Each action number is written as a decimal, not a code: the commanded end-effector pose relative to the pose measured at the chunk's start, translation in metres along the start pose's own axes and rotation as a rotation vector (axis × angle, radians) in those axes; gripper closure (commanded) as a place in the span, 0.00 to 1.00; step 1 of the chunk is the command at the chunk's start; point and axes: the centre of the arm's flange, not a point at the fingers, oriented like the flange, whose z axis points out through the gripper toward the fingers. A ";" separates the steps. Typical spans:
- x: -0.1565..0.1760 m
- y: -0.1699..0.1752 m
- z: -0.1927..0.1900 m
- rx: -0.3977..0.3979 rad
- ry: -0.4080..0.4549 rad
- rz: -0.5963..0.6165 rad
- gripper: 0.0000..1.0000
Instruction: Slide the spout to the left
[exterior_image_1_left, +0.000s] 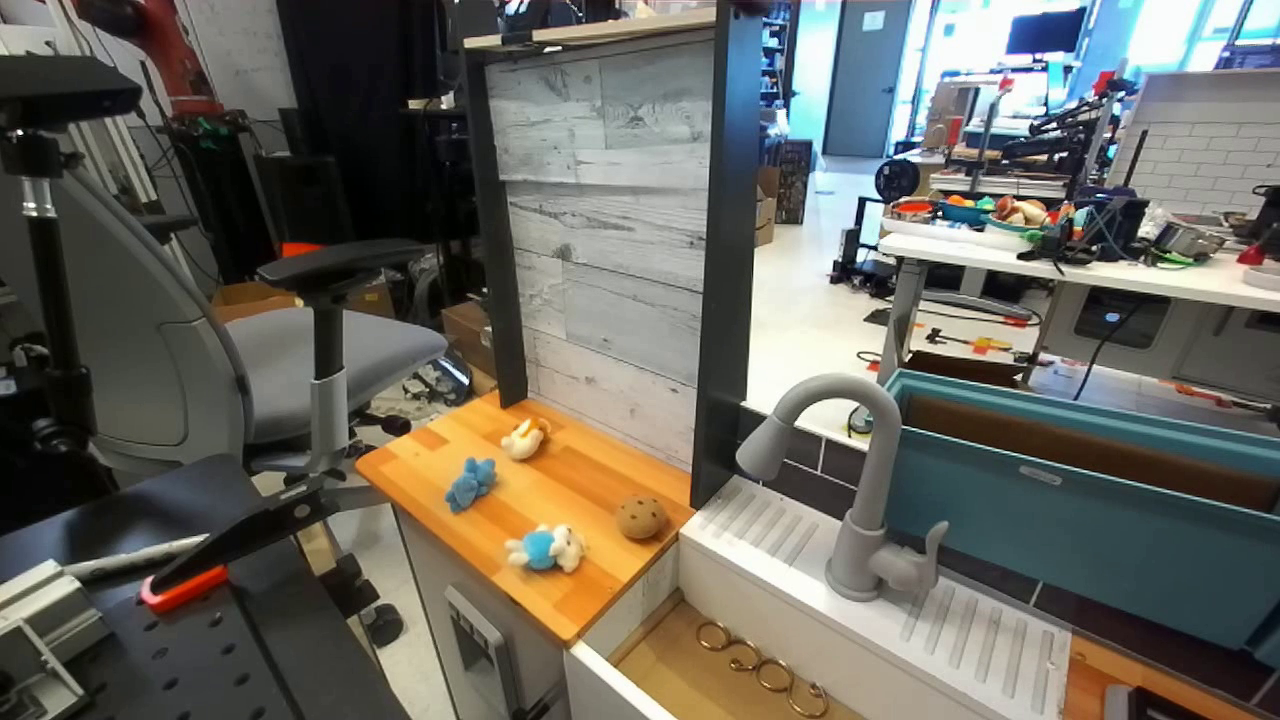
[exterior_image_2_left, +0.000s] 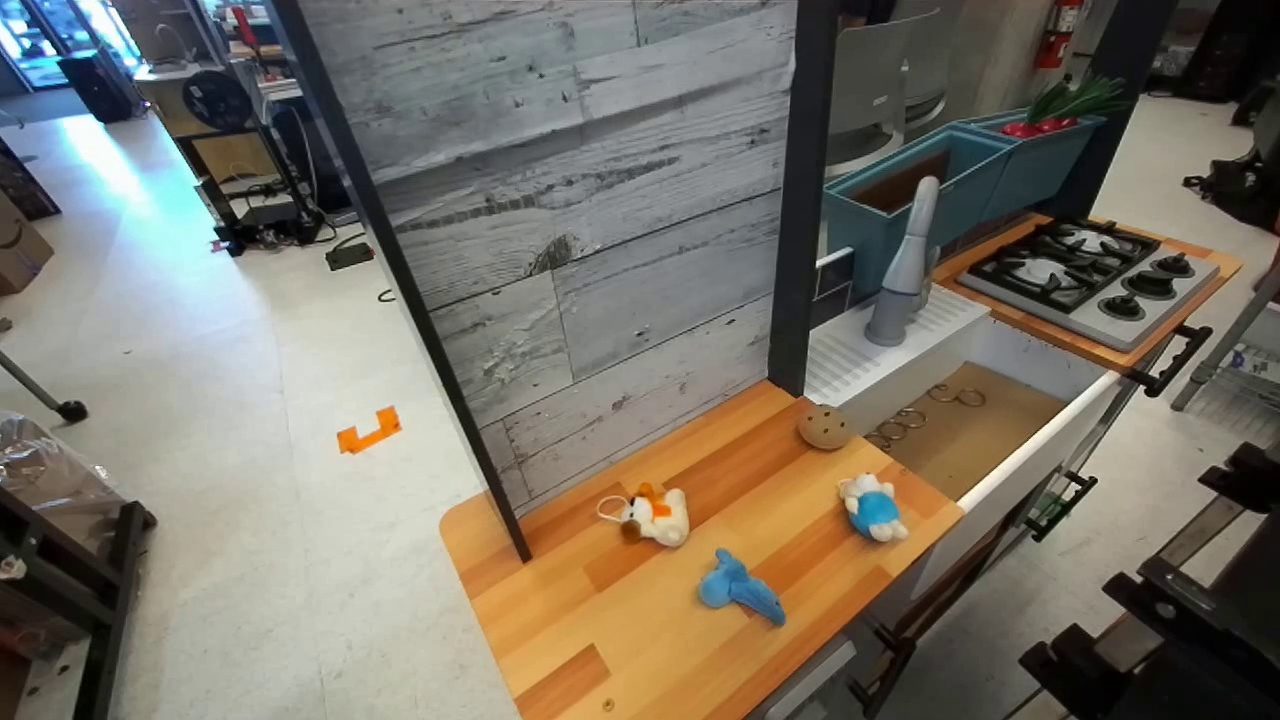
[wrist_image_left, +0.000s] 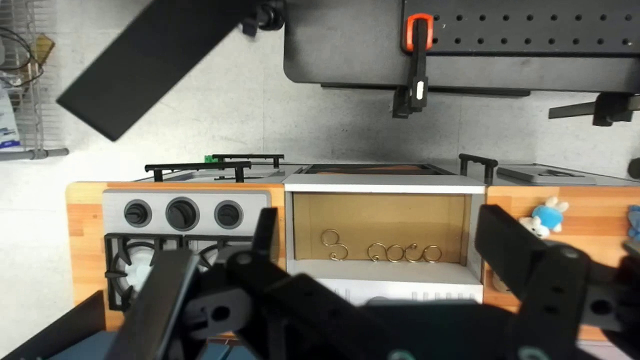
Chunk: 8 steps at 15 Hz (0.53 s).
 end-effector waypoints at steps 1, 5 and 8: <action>0.036 -0.039 0.027 -0.125 0.011 -0.047 0.00; 0.071 -0.084 0.077 -0.149 0.063 -0.029 0.00; 0.088 -0.105 0.114 -0.103 0.129 0.034 0.00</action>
